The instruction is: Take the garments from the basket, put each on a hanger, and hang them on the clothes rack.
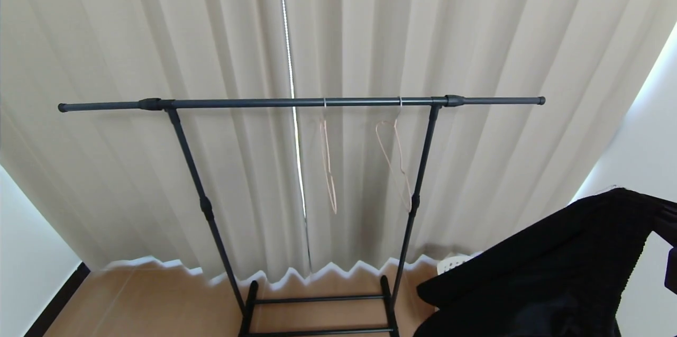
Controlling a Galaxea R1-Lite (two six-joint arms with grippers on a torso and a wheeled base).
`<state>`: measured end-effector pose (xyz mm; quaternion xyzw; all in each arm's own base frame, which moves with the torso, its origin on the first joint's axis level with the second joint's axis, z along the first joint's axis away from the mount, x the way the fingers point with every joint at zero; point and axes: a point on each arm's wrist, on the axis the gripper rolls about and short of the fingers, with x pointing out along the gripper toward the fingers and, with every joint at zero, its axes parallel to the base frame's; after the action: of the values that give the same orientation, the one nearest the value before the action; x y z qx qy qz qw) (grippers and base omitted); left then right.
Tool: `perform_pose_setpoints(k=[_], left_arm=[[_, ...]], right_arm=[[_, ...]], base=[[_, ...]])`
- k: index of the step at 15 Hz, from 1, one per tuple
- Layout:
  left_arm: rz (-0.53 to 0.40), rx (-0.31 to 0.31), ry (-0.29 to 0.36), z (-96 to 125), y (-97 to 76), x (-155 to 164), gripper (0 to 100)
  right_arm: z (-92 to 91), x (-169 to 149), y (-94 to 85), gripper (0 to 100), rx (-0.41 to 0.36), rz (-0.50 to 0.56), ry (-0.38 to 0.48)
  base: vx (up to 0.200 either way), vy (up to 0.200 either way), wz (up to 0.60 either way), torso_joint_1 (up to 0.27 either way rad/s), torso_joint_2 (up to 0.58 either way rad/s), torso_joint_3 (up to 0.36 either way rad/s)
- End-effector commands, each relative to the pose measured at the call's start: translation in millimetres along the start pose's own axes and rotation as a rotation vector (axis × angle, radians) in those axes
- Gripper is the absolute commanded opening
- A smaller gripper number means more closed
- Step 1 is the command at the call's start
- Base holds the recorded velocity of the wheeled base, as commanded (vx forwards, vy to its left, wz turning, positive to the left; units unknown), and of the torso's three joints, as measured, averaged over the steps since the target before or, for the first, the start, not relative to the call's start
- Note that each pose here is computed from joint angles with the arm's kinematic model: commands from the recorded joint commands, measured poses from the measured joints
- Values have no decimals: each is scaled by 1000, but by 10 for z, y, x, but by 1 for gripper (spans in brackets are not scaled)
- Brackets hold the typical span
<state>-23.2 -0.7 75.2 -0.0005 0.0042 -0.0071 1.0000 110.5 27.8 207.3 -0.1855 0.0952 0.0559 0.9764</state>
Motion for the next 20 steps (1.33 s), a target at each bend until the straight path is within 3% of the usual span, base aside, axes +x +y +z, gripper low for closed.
perform_pose_setpoints(k=[1,9,15,18,20], left_arm=[[2,-1,1,1,0,1,100],[0,-1,2,0,0,1,100],[2,2,2,-3,0,2,100],[-3,56,5,-4,-1,3,100],[-4,77,8,-5,-2,4,100]], right_arm=[[-5,3,2,0,-1,-1,2],[-32,-1,30,0,-8,18,7],[-50,-22,224,0,-46,174,-20],[197,441,451,0,-77,247,5],[453,739,625,0,-67,321,-74]], base=[[-200,0,0,2,7,2],[0,0,0,0,0,0],[0,0,0,0,0,0],[0,0,0,0,0,0],[0,0,0,0,0,0]])
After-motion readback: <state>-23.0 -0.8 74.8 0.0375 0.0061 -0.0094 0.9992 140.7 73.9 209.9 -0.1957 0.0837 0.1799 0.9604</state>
